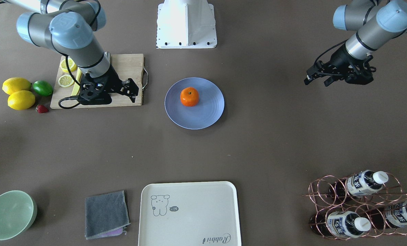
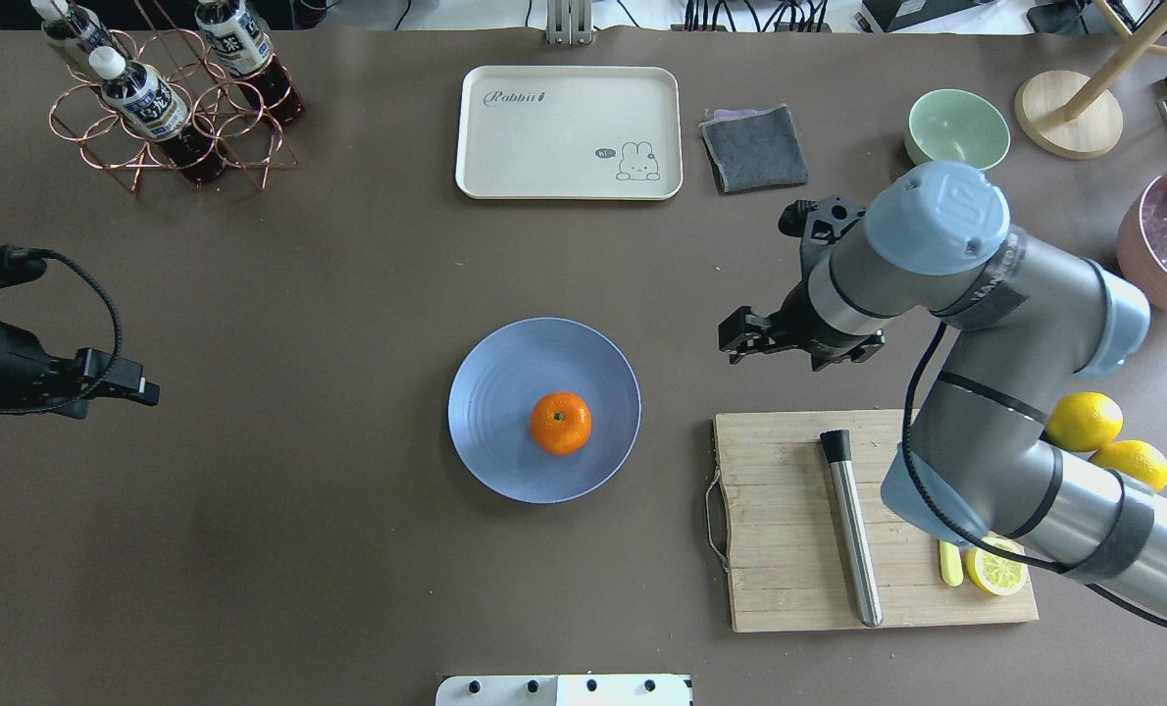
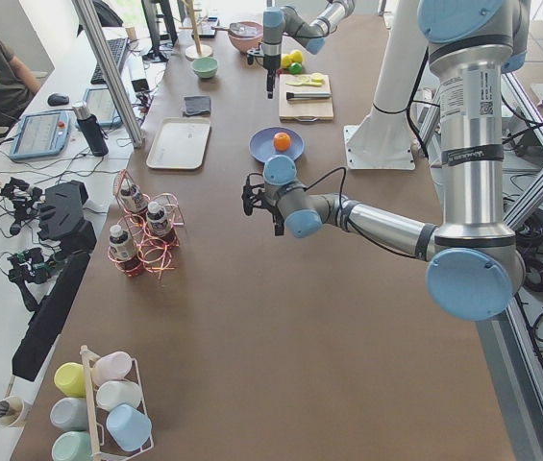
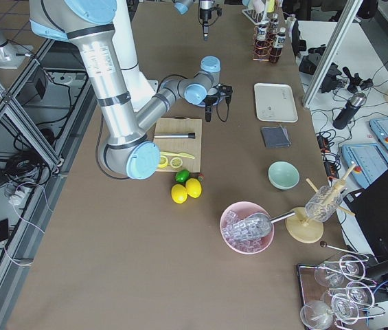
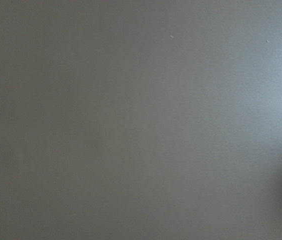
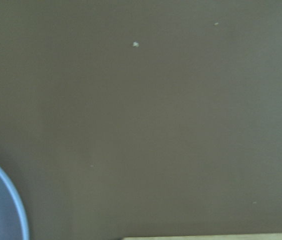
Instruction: Pick orange to plate
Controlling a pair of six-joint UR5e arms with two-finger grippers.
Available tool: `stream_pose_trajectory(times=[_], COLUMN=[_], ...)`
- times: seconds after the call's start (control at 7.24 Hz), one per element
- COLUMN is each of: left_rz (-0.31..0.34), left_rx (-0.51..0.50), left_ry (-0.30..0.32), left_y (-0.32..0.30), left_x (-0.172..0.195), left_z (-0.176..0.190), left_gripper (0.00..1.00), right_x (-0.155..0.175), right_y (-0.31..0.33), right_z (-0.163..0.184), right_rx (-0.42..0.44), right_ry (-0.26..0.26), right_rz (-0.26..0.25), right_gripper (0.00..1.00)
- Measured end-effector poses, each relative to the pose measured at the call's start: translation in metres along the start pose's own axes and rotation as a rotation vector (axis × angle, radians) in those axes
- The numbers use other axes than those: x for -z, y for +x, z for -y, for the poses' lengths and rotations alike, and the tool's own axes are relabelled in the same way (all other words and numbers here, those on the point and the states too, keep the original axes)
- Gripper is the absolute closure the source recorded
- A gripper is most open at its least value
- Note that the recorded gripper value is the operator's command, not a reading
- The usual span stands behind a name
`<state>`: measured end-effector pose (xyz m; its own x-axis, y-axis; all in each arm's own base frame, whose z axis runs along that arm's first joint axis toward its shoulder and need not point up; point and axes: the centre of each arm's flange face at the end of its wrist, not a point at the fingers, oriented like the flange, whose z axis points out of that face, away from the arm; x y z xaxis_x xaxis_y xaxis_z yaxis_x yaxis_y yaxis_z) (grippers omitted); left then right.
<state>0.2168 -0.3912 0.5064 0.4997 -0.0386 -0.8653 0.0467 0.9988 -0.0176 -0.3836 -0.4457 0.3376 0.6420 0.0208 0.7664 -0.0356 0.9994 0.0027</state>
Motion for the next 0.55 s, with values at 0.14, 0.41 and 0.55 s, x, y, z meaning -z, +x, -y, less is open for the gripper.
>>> stream_pose_trajectory(times=[0.14,0.41,0.55], left_rz=[0.018,0.050,0.067], left_rx=[-0.050,-0.136,-0.172], left_ry=[-0.004,0.011,0.017], left_y=[-0.054,-0.145,-0.184], left_x=[0.023,0.063,0.075], left_z=[-0.003,-0.025,-0.034], left_gripper=[0.03,0.03,0.03], right_x=[0.013,0.026,0.036], right_y=[0.063,0.181,0.244], right_z=[0.009,0.011,0.008], right_rx=[0.052,0.147,0.193], right_ry=[-0.012,-0.029,-0.036], right_rz=[-0.024,-0.101,-0.129], right_gripper=[0.00,0.00,0.00])
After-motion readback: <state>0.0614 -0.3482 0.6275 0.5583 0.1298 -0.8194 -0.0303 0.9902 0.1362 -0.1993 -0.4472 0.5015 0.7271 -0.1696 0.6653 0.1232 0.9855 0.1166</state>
